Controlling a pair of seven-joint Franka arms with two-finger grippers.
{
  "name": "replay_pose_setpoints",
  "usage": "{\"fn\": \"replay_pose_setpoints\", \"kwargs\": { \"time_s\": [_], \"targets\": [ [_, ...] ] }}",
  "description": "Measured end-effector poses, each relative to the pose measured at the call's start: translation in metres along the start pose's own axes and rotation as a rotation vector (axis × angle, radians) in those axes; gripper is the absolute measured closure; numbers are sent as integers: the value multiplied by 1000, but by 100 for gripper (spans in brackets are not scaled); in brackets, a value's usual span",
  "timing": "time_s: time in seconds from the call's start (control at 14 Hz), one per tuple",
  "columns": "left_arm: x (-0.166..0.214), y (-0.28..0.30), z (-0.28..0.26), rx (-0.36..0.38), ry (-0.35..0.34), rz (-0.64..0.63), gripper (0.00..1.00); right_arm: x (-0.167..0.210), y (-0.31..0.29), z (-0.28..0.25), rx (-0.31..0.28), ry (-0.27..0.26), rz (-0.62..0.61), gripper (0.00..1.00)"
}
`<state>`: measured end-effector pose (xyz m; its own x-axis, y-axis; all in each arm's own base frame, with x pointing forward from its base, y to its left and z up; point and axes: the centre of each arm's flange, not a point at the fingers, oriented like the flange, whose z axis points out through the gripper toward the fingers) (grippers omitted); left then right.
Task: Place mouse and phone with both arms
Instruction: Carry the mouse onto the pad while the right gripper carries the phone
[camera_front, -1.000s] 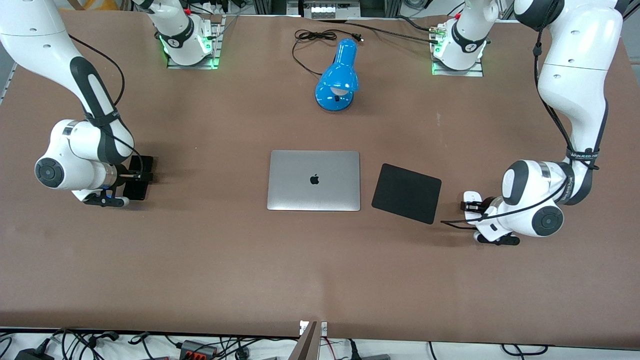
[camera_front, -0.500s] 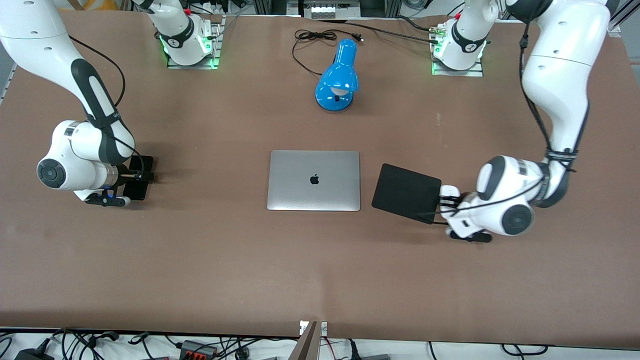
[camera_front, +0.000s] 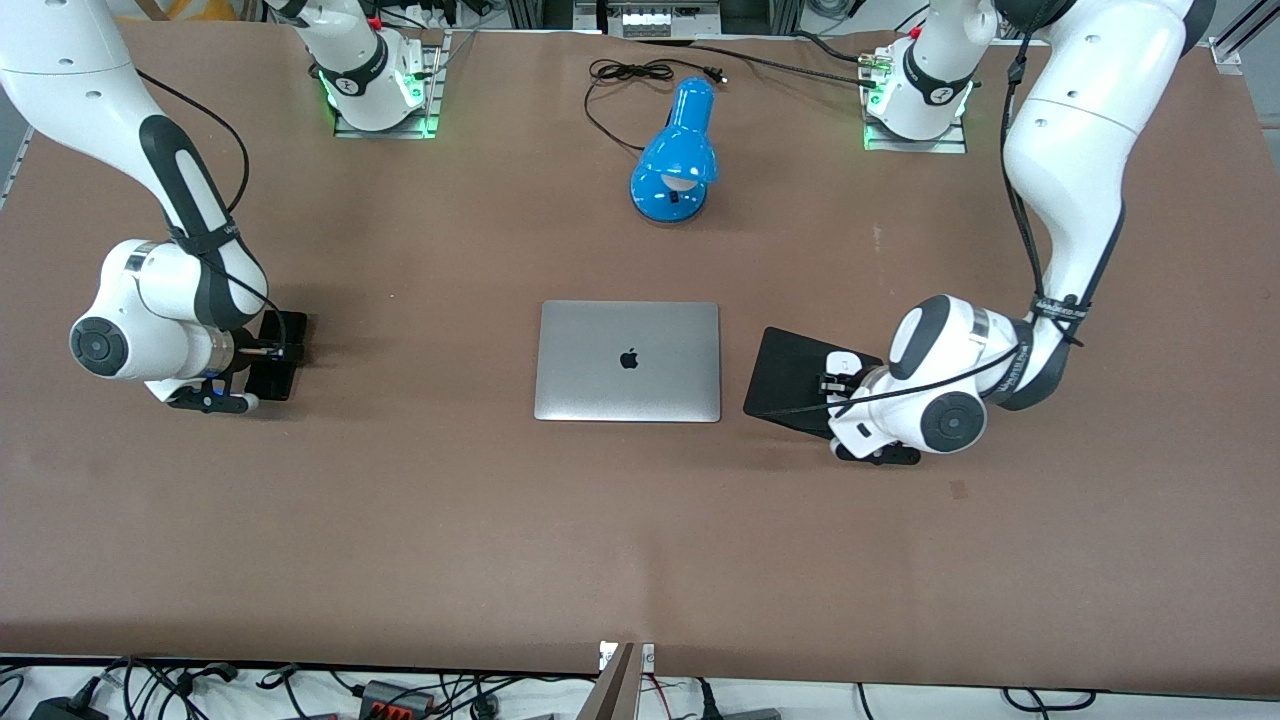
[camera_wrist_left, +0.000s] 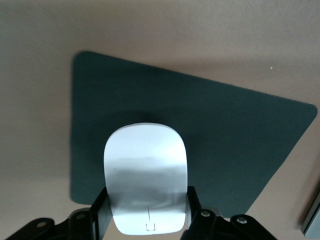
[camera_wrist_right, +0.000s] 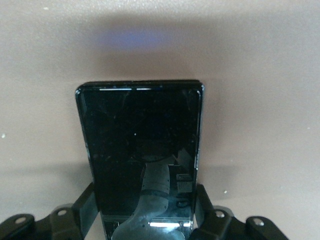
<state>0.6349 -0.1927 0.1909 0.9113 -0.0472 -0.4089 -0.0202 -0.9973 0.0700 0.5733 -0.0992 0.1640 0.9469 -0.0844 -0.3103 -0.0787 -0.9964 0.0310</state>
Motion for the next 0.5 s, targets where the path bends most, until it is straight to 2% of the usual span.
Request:
{"fn": "replay_pose_setpoints", "kwargs": {
  "time_s": [0.21,0.36,0.43,0.5],
  "targets": [
    [1,18,14,1,5,-20,38,5,-15,-28,4,-36,-26,20],
    [3,19,17,-4,15,-23,38,14,-41,-69,15,-21,-65,20],
    [4,18,17,-5,16,-24,34,17,-59,-86,39,-3,-78,20],
    [4,17,16,-6,17,-27,24,18,-78,-96,70,10,-87,20]
  ]
}}
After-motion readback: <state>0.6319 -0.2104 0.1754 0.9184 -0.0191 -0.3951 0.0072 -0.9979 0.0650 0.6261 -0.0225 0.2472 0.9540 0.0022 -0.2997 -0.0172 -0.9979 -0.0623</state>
